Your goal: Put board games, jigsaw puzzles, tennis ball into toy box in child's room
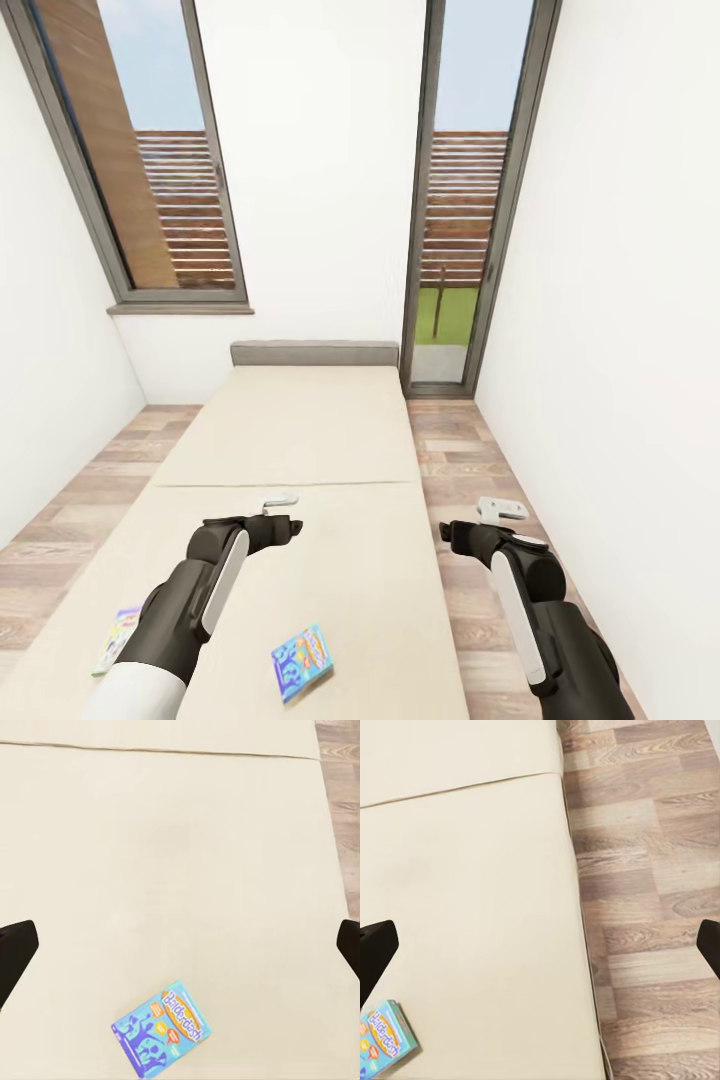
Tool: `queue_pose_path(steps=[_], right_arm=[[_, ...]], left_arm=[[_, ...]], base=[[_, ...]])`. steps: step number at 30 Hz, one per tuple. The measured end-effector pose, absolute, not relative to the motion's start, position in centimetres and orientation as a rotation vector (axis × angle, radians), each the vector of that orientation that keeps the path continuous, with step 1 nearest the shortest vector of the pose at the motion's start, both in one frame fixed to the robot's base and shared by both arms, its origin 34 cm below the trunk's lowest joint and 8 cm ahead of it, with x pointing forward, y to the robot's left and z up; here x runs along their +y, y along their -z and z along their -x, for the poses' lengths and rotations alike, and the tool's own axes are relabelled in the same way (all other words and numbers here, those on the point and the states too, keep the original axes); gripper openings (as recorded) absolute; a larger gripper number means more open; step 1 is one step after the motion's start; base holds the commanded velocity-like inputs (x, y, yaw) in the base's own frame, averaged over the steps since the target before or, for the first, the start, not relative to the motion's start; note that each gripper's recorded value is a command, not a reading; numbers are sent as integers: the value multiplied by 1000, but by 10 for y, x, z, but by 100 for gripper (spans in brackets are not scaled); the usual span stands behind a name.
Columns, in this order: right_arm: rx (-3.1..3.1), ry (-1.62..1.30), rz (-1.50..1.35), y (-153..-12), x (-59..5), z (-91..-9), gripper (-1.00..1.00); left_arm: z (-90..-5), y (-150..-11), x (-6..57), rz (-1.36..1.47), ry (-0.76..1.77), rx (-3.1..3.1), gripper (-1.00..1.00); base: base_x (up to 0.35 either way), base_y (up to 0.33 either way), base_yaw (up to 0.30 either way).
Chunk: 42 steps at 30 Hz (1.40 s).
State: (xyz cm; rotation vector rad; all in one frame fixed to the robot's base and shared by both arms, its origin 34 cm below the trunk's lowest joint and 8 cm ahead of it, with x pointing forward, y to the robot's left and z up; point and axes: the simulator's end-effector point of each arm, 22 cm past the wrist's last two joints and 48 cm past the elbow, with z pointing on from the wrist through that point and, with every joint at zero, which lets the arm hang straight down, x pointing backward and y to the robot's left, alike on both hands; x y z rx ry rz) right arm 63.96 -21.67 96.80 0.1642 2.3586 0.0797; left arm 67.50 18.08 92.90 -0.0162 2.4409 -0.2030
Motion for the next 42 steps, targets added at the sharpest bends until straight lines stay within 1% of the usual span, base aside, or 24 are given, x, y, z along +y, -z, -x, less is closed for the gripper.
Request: queue_pose_path(steps=[23, 31, 42], right_arm=[[2360, -82, -141, -968, -211, -640, 100], [2359, -82, -142, -968, -211, -640, 100], [2367, -81, -142, -967, -212, -639, 100]], left_arm=[[-674, -927, 179, 11, 205, 2445, 100], [-663, -891, 171, 16, 200, 2532, 100], [-688, -844, 184, 77, 70, 2563, 100]], base=[[14, 0, 0], [0, 0, 0], [0, 0, 0]])
